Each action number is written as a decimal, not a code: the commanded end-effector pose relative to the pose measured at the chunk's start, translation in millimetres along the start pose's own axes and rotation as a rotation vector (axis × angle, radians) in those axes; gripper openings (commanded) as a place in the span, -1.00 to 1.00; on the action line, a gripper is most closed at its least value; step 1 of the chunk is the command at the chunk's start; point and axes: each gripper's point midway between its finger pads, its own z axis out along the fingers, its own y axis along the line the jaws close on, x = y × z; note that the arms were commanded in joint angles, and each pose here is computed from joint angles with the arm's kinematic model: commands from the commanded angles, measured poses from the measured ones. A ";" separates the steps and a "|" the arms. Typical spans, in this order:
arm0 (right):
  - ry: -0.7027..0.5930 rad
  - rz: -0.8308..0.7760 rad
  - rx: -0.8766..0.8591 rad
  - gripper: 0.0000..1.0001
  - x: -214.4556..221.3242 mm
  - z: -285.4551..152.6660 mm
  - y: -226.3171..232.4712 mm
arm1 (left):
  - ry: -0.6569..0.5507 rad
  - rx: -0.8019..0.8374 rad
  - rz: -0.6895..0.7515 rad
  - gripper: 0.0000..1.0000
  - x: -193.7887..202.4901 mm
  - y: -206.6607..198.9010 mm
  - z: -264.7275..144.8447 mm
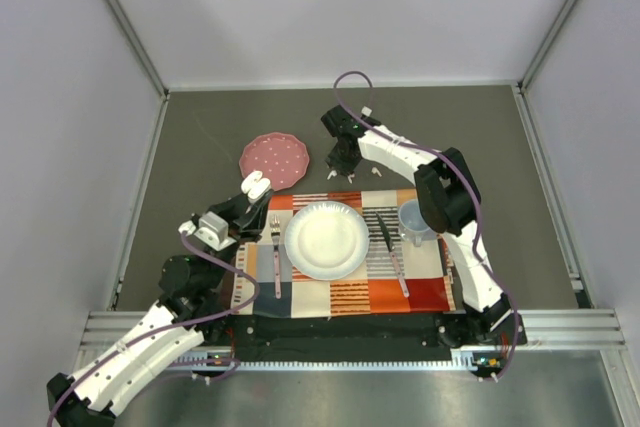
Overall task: Insert the wireless bluetooth earbuds into the charging case
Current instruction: Move the left earbud to the center of the board, then pick up the left earbud from the center of the board.
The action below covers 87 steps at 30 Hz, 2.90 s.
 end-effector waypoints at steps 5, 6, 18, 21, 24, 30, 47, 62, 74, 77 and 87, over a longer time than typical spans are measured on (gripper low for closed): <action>-0.009 0.005 -0.028 -0.33 -8.1 -7.6 10.3 | -0.046 -0.006 -0.001 -1.00 -12.8 1.7 2.2; -0.002 0.010 -0.027 -0.33 -6.5 -6.9 10.0 | -0.048 -0.006 -0.001 -1.00 -13.3 1.7 2.1; 0.008 0.056 -0.010 -0.32 -2.5 -0.6 7.0 | -0.047 -0.016 0.004 -1.00 -13.9 4.1 0.4; 0.012 0.061 -0.006 -0.33 -0.1 2.1 6.1 | -0.050 -0.017 0.005 -1.00 -15.0 4.2 -0.1; 0.009 0.064 0.004 -0.34 0.0 4.0 3.9 | -0.053 -0.019 0.008 -1.00 -16.2 4.8 -0.2; -0.015 0.064 0.017 -0.34 -4.5 5.0 0.5 | -0.048 -0.018 0.006 -1.00 -14.2 4.5 -0.3; 0.021 0.073 0.022 -0.36 4.5 16.8 1.6 | -0.038 -0.025 0.012 -1.00 -10.7 5.7 -0.2; 0.040 0.072 0.031 -0.35 9.5 16.7 -3.6 | -0.034 -0.031 0.015 -1.00 -9.8 6.8 0.5; 0.047 0.072 0.028 -0.35 10.1 11.0 -4.9 | -0.033 -0.028 0.015 -1.00 -9.2 6.1 1.9; 0.053 0.076 0.032 -0.35 11.9 10.4 -7.3 | -0.032 -0.028 0.017 -1.00 -9.2 6.1 2.0; 0.038 0.079 0.028 -0.34 9.9 5.6 -5.8 | -0.030 -0.029 0.016 -1.00 -8.3 6.4 1.2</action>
